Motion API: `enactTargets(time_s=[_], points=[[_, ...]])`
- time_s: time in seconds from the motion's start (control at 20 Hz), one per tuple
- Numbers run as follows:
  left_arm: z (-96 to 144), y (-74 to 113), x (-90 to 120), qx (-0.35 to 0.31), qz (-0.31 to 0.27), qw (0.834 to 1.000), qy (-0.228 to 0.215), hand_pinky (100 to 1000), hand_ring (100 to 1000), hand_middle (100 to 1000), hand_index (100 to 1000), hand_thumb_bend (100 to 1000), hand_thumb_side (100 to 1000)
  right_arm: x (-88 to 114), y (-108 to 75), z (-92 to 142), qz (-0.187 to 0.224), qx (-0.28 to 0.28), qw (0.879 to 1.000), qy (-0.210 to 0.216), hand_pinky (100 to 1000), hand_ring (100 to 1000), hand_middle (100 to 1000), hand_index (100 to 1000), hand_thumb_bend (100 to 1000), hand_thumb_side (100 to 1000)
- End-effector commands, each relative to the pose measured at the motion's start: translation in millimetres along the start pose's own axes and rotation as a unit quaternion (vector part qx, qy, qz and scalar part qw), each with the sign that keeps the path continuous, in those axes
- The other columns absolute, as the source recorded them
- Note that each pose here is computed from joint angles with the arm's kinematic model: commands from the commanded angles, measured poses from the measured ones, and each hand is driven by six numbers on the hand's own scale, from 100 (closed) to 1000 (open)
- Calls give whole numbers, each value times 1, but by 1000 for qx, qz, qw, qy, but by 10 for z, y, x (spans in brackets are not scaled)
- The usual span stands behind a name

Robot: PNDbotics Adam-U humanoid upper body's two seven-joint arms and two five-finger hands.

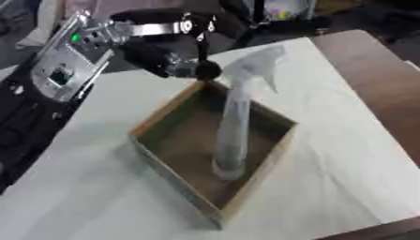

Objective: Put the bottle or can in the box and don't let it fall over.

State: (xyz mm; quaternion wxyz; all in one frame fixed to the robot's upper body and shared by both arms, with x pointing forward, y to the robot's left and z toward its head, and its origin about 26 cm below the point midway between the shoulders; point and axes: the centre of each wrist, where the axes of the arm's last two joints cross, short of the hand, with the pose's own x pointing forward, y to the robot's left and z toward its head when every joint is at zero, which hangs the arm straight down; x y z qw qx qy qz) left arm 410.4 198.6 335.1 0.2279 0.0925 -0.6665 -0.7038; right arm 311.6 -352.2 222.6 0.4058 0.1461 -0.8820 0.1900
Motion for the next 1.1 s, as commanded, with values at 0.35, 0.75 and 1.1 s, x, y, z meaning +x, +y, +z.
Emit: enactTargets(time_s=[0.35,0.75,1.1], points=[[411,255,-15,63,35,997,15,809,469,1000,976,208,889,81,-53,48,21,1,1000,-2,1000,1000,1000,985,100,492],[1029,343,-42,174,92,977,77,709,366,1000,941,100,799,73,-108,161,32,-14,999,9,1000,1000,1000,984,100,474],[1624,212,-171,260,144,943,149,640,351,998,918,100,745,88,-144,249,40,-30,999,9,1000,1000,1000,983,100,463]])
